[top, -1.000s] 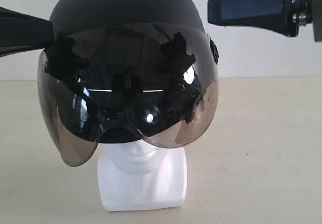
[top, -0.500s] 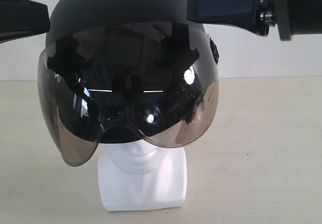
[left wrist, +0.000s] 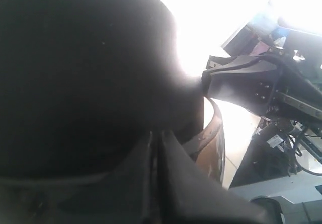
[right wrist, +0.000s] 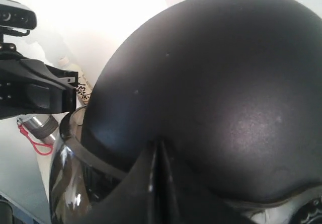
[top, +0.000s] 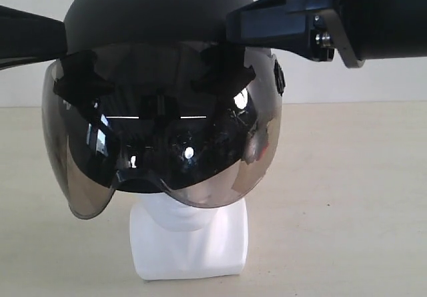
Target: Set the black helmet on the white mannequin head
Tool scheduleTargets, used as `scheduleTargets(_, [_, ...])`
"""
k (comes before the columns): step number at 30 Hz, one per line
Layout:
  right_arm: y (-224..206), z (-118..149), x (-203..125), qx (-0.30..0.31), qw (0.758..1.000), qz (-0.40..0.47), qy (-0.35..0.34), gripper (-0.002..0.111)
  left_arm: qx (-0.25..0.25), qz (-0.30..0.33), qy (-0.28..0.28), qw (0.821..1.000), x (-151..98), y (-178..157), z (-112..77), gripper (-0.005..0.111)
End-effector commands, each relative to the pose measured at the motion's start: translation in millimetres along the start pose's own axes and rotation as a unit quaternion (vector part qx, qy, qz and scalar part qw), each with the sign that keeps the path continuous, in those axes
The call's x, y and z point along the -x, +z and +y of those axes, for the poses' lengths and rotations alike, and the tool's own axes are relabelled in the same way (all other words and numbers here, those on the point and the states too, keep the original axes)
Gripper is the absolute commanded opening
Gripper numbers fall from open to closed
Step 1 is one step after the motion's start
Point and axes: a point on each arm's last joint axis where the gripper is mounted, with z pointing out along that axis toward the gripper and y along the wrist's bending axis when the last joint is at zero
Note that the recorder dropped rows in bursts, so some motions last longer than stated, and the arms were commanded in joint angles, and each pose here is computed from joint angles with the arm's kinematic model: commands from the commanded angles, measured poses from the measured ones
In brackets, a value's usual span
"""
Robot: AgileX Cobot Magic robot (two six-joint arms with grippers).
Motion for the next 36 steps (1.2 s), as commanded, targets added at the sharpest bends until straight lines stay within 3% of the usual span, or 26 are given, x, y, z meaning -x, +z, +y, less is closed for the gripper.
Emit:
scheduleTargets(1, [2.7, 0.7, -6.3, 0.011, 0.999, 0.031, 0.002, 0.0, -0.013, 0.016, -0.001, 1.0, -4.1, -0.4, -3.0, 0.004])
scheduleTargets(13, [1.7, -0.1, -11.8, 0.005, 0.998, 0.062, 0.008, 0.0, -0.004, 0.04, -0.001, 0.999, -9.0, -0.5, -1.2, 0.004])
scheduleTargets(25, [4.2, -7.2, -34.4, -0.003, 0.995, 0.096, 0.033, 0.0, -0.004, 0.06, -0.031, 0.998, -33.6, 3.8, 11.7, 0.004])
scheduleTargets(36, [4.7, -9.2, -44.2, -0.002, 0.993, 0.107, 0.042, 0.0, -0.006, 0.061, -0.028, 0.998, -34.5, 4.0, 11.9, 0.004])
